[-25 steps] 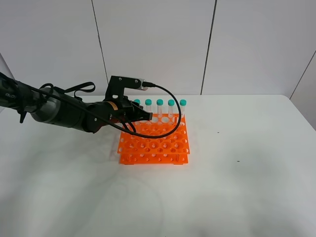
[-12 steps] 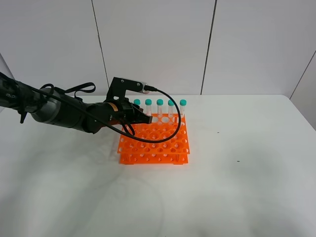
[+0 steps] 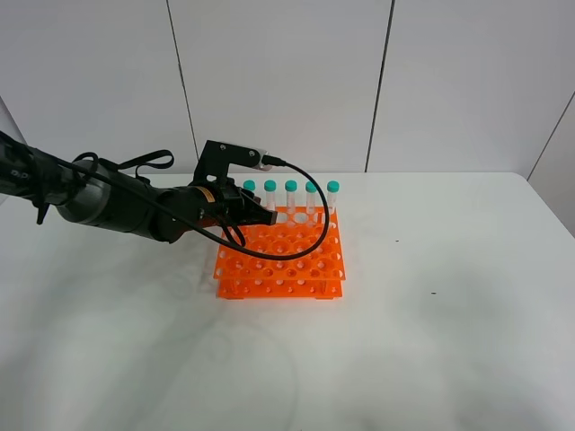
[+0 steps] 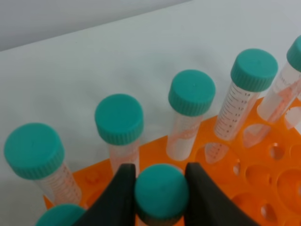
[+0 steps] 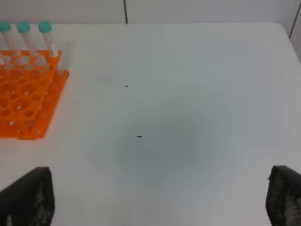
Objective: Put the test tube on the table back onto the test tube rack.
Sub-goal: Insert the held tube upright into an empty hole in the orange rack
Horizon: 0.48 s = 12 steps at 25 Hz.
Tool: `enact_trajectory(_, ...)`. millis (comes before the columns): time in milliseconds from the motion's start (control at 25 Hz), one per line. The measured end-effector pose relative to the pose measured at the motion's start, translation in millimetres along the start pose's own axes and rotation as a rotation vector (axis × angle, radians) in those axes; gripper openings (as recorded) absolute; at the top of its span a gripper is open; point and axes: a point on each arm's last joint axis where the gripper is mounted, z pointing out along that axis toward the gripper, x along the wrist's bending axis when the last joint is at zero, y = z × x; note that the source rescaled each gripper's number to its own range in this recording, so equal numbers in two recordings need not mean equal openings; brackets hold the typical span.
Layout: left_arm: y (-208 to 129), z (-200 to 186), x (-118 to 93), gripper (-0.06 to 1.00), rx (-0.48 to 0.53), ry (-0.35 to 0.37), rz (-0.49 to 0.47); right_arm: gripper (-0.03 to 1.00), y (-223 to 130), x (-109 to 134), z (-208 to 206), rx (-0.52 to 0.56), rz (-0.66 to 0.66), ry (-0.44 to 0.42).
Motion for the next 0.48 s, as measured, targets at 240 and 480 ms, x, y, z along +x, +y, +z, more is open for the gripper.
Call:
enact_trajectory(240, -0.8, -0.1, 0.0, 0.28, 0.006, 0.0, -0.012, 1.0, 0.0, 0.0, 0.0, 0.0, 0.0, 0.0)
enact_trajectory(480, 0.2, -0.9, -1.8, 0.57, 0.005, -0.005, -0.038, 1.0, 0.0, 0.0, 0.0, 0.0, 0.0, 0.0)
